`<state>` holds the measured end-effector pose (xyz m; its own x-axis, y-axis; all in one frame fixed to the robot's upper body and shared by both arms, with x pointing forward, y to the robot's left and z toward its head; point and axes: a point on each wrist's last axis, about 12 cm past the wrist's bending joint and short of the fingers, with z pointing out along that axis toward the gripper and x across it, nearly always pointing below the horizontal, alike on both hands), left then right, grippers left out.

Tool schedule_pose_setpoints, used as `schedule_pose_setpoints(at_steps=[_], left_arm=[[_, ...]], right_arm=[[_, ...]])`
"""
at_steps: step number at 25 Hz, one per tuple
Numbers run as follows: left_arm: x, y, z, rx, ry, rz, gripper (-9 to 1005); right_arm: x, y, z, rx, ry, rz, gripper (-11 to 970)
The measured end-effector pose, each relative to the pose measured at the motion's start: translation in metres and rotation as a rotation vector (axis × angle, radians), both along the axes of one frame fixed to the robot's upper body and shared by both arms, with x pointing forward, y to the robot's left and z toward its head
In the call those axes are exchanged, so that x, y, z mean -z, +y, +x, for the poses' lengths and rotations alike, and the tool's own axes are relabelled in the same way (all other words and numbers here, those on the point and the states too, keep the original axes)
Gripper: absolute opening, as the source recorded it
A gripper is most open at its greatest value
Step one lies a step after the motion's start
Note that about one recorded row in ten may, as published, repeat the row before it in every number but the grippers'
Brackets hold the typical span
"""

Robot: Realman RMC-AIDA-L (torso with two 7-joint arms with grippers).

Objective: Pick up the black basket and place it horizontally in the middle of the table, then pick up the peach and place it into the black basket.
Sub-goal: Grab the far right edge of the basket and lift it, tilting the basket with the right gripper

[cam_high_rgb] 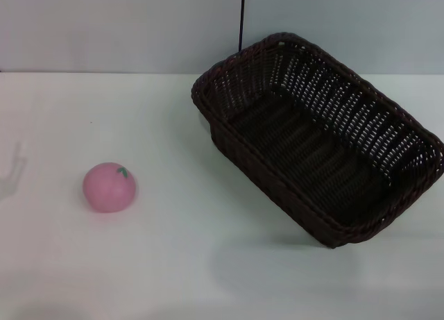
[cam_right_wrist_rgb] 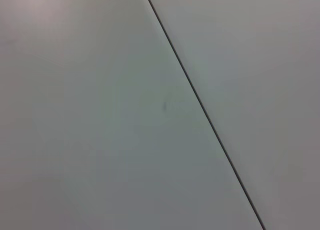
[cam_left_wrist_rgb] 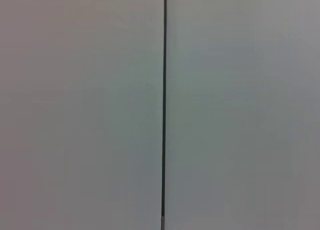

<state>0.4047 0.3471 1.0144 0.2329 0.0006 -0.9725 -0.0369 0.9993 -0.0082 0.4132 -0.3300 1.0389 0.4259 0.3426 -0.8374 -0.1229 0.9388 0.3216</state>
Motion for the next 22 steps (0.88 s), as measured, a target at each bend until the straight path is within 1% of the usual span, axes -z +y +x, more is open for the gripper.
schedule_pose_setpoints(at_steps=[11,13,15,16,17,18,21,22], left_arm=[[0.001,0.003,-0.003,-0.002,0.009,-0.014,807],[0.001,0.003,-0.003,-0.002,0.008,-0.015,807],[0.001,0.003,-0.003,-0.001,0.008,-0.016,806],[0.001,0.003,-0.003,0.001,0.007,-0.022,806],[0.0,0.005,-0.003,0.003,0.006,-0.027,806],[0.0,0.006,-0.003,0.005,0.007,-0.03,806],[-0.001,0.008,-0.001,0.013,0.006,-0.04,805],[-0.001,0.008,0.0,0.015,0.006,-0.042,805]], right_arm=[[0.0,-0.006,-0.006,-0.004,-0.002,0.011,819],[-0.001,-0.007,-0.006,-0.011,-0.005,0.004,818],[-0.003,-0.011,-0.007,-0.048,-0.016,-0.013,818],[-0.006,-0.015,-0.007,-0.087,-0.023,-0.02,818],[-0.012,-0.027,-0.004,-0.18,-0.016,-0.02,818],[-0.012,-0.027,-0.004,-0.18,-0.016,-0.02,818],[-0.028,-0.046,0.004,-0.34,0.028,-0.023,818],[-0.043,-0.057,0.011,-0.467,0.094,-0.014,818]])
